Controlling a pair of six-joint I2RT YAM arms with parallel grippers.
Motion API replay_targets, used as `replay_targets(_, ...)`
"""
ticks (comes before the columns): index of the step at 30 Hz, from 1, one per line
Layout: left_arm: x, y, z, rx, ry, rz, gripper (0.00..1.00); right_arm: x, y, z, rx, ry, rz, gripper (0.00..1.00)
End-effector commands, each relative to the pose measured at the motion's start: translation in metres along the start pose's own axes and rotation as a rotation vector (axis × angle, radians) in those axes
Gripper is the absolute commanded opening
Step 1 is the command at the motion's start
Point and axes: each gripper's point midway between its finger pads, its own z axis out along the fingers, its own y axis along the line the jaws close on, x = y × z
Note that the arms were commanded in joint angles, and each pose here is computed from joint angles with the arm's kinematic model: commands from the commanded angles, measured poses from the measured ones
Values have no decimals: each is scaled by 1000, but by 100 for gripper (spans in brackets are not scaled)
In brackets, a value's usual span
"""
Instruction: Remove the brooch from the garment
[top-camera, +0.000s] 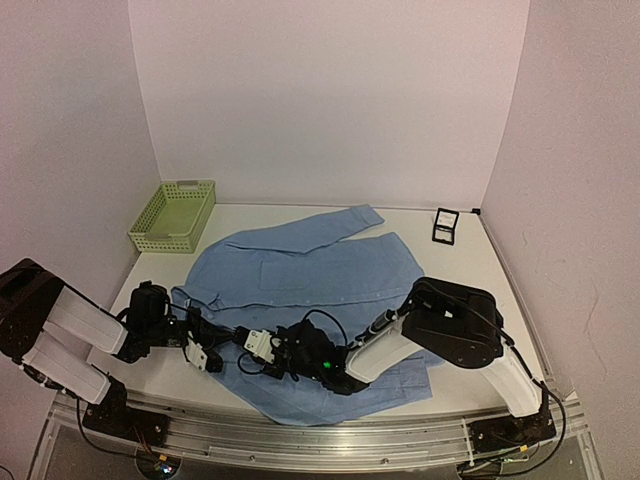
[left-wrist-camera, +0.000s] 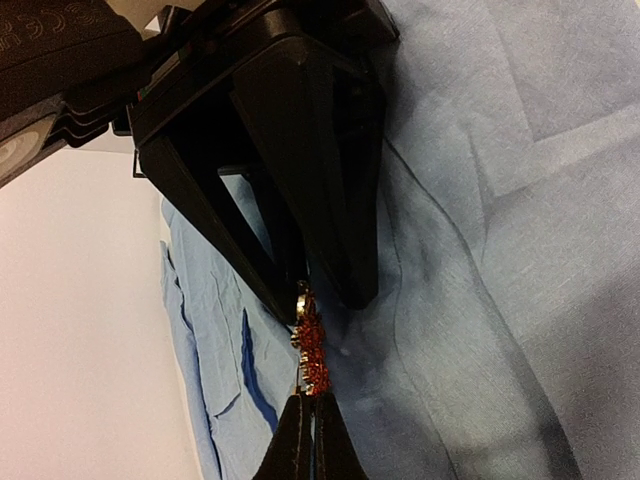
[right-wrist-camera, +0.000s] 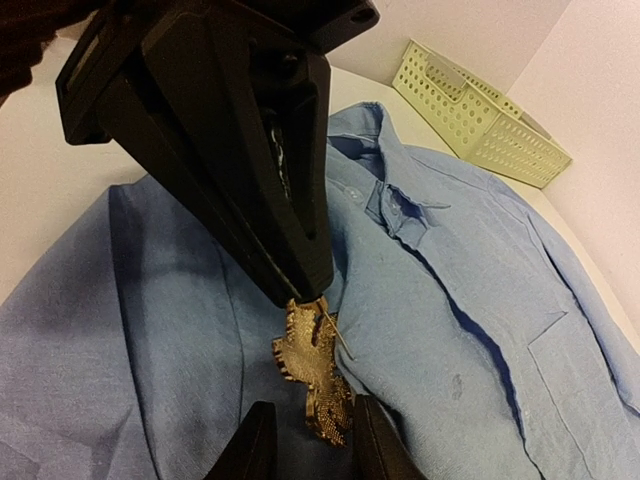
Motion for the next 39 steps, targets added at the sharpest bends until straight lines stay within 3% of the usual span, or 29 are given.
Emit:
replay_targets(1,-6,4,0,-24,-33,43,0,-28,0,4,5,-66,-9,26)
replay_targets(23,-6,8,2,-35,-44,50,0,-18,3,27,-7,-18,-4,26)
replay_targets(39,1,14,3,-44,-11,7,0,1,1,20,-11,56,26,9)
